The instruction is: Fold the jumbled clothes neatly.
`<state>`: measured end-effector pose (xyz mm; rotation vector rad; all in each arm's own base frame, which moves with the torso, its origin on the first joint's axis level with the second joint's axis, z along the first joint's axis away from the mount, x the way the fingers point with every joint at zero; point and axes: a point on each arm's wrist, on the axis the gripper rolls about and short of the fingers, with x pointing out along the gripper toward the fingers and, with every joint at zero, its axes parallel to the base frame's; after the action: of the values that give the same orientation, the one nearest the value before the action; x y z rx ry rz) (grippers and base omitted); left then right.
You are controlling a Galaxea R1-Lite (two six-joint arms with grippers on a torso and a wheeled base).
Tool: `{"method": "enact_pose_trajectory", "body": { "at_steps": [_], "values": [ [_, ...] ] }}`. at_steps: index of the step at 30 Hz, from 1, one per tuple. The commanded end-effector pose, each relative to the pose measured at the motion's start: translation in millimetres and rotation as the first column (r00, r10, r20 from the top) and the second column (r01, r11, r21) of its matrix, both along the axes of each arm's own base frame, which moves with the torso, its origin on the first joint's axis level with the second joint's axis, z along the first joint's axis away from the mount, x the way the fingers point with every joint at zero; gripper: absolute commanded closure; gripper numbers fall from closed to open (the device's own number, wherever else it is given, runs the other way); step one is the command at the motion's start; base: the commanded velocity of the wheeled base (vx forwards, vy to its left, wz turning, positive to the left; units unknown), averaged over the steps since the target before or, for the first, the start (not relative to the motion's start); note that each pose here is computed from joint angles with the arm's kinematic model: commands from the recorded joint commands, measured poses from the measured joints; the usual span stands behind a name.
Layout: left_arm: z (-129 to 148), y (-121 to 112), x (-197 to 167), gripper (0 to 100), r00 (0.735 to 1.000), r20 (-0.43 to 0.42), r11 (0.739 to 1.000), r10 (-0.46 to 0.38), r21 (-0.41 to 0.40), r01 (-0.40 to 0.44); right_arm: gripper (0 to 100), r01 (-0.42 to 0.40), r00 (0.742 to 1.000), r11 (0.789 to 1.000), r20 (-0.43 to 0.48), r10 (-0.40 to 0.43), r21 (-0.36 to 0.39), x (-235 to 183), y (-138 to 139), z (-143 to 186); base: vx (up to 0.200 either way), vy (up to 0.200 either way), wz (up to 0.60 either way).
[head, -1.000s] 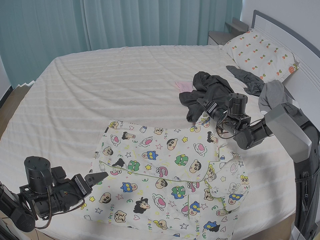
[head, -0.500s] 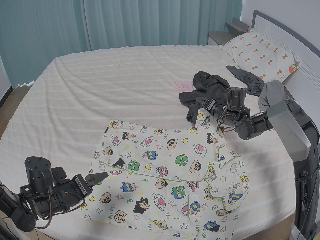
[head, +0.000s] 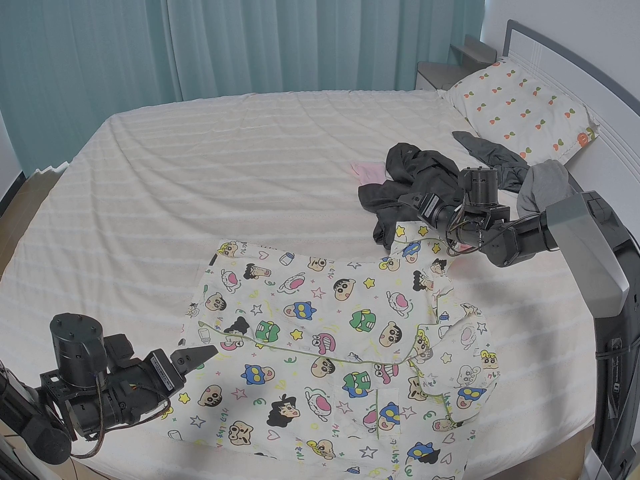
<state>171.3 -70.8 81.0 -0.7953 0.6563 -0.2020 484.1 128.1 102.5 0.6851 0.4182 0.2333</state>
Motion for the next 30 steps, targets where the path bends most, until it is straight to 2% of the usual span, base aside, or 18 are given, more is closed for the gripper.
{"method": "enact_pose_trajectory", "body": {
  "at_steps": [1,8,15,17,21,23,30],
  "values": [
    [-1,-1,0,0,1.000,-0.004,1.000,-0.003,0.002,0.003,0,0.006,1.000,1.000,0.020,-0.006,0.013,0,-4,4,0.000,0.000,0.00],
    [-1,-1,0,0,1.000,-0.003,1.000,-0.005,0.000,0.005,0,0.001,1.000,1.000,0.003,-0.001,0.016,-20,-13,17,0.000,0.000,0.00],
    [-1,-1,0,0,1.000,-0.003,1.000,-0.007,0.000,0.007,0,-0.090,0.993,0.995,-0.070,0.093,0.038,-69,-27,32,0.000,0.000,0.00],
    [-1,-2,-1,0,1.000,-0.007,1.000,-0.009,-0.001,0.009,0,-0.136,0.988,0.989,-0.068,0.140,0.056,-95,-42,42,0.000,0.000,0.00],
    [0,-5,-2,0,1.000,-0.010,1.000,-0.019,-0.021,0.019,0,-0.148,0.985,0.987,-0.082,0.154,0.069,-122,-58,44,0.000,0.000,0.00],
    [0,-6,-2,0,1.000,-0.013,0.999,-0.023,-0.023,0.023,0,-0.148,0.982,0.988,-0.106,0.153,0.049,-153,-75,38,0.000,0.000,0.00],
    [0,-6,-2,0,1.000,-0.010,1.000,-0.009,-0.022,0.008,0,-0.151,0.977,0.988,-0.158,0.145,-0.030,-204,-103,12,0.000,0.000,0.00]
  ]
}}
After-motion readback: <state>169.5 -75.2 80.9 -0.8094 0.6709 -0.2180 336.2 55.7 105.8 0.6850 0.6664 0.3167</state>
